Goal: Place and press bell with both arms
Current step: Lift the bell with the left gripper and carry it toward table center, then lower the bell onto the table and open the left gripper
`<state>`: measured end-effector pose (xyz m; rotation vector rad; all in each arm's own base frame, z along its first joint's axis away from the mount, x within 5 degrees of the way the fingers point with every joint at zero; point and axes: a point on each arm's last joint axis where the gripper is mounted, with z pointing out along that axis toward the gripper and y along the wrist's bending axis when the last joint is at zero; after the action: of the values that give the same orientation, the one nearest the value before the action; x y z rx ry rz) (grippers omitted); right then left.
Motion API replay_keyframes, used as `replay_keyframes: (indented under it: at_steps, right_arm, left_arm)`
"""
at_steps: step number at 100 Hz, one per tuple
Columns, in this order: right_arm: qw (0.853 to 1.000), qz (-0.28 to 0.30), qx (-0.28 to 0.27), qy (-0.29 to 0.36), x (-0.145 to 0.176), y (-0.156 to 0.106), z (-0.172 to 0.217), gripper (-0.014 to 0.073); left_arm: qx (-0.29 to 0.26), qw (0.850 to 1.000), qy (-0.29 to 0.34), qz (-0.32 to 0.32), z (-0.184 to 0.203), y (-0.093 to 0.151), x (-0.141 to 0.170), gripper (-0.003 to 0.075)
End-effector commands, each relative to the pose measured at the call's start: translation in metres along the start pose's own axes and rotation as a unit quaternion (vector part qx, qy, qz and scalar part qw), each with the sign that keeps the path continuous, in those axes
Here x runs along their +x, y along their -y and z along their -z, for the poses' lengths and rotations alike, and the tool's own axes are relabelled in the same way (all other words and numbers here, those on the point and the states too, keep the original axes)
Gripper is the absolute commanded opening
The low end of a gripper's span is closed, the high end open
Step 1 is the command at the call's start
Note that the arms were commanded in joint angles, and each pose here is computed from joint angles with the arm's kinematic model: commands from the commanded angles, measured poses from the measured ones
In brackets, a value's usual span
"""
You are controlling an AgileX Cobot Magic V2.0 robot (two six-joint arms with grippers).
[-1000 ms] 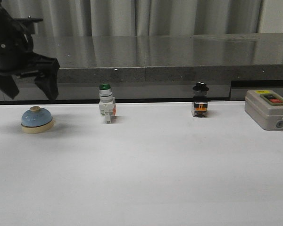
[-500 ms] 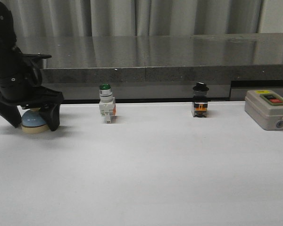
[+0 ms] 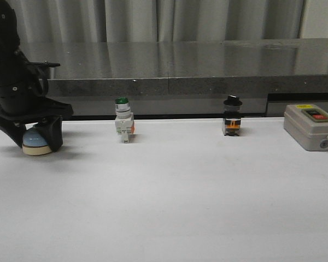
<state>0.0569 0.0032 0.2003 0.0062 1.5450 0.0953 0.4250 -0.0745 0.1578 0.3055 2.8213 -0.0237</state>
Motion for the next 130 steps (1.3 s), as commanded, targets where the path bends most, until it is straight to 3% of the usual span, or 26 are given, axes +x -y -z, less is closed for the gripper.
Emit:
replay_keyframes:
  at_steps: [1,23,47,69,85,106,130]
  right_arm:
    - [0.998,0.012,0.000,0.058,-0.014,-0.001,0.002,-0.0059]
    - [0.998,0.012,0.000,0.058,-0.014,-0.001,0.002,-0.0059]
    - [0.998,0.012,0.000,0.058,-0.014,-0.001,0.002,-0.0059]
    - [0.998,0.012,0.000,0.058,-0.014,-0.001,0.002,-0.0059]
    - [0.998,0.012,0.000,0.058,-0.014,-0.001,0.002,-0.0059]
    - [0.998,0.012,0.000,0.058,-0.014,-0.001,0.002,-0.0059]
    - [0.998,0.012,0.000,0.058,-0.014,-0.001,0.002,-0.0059]
  left_arm:
    - [0.001,0.998,0.065,-0.001,0.056,0.003,-0.017,0.0010]
    - [0.009,0.992,0.119,-0.036,0.125,0.026,-0.015,0.0010]
    - [0.045,0.980,0.142,-0.131,0.156,0.096,-0.003,0.0010]
    - [0.082,0.964,0.146,-0.205,0.145,0.164,0.009,0.0010]
    - [0.096,0.956,0.137,-0.241,0.126,0.199,0.015,0.0010]
    - [0.100,0.953,0.109,-0.263,0.088,0.226,0.016,0.0010]
    - [0.096,0.955,0.083,-0.268,0.050,0.234,0.017,0.0010]
